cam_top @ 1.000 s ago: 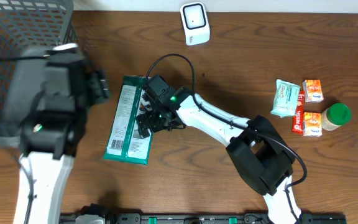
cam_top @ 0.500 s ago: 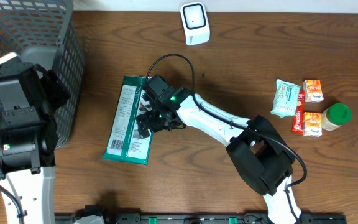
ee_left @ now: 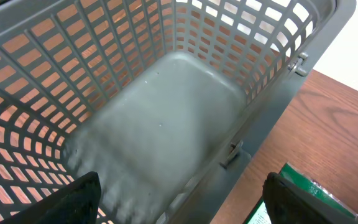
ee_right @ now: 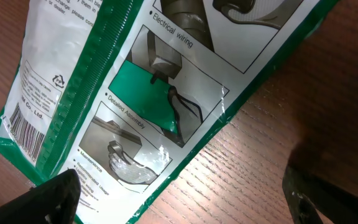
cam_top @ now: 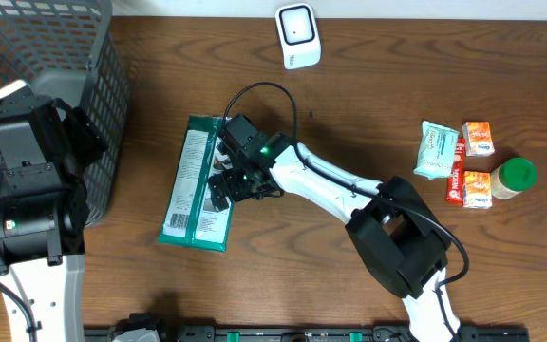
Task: Scan the item barcode
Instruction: 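Lower the right gripper onto the gloves pack and close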
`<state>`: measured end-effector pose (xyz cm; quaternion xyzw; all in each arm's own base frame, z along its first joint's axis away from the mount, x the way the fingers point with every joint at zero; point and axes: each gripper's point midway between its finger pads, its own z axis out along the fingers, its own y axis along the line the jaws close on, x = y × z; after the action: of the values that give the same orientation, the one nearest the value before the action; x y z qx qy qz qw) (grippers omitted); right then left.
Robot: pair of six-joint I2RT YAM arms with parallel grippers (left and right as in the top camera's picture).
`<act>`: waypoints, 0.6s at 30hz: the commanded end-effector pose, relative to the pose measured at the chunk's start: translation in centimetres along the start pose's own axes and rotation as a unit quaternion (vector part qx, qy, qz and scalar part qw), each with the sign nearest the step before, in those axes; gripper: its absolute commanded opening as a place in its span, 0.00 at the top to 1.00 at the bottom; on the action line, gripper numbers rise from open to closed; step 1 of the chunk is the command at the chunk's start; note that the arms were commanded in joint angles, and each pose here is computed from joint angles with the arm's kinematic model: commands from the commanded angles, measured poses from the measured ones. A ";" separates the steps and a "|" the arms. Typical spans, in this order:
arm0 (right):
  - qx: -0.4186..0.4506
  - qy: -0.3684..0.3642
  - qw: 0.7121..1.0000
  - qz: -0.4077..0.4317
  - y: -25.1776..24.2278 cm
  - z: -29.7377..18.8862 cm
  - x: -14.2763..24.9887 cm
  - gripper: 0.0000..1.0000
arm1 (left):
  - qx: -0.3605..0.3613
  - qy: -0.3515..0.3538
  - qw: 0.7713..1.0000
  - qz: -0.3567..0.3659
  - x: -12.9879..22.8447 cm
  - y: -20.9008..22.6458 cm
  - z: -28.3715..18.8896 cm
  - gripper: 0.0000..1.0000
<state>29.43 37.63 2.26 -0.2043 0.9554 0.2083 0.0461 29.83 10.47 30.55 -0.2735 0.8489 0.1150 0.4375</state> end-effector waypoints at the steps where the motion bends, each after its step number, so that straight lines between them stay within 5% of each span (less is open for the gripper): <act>1: -0.003 -0.009 1.000 0.001 0.5 -0.4 -0.5 0.01 | -0.006 -0.010 1.000 -0.007 -0.7 0.3 -0.3 0.16; 18: -0.009 -0.020 1.000 -0.003 0.8 -0.4 -1.1 0.01 | -0.006 -0.010 1.000 -0.007 -0.7 0.3 -0.3 0.16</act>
<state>29.50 37.70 2.29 -0.2045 0.9550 0.2094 0.0478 29.83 10.47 30.55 -0.2735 0.8489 0.1150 0.4375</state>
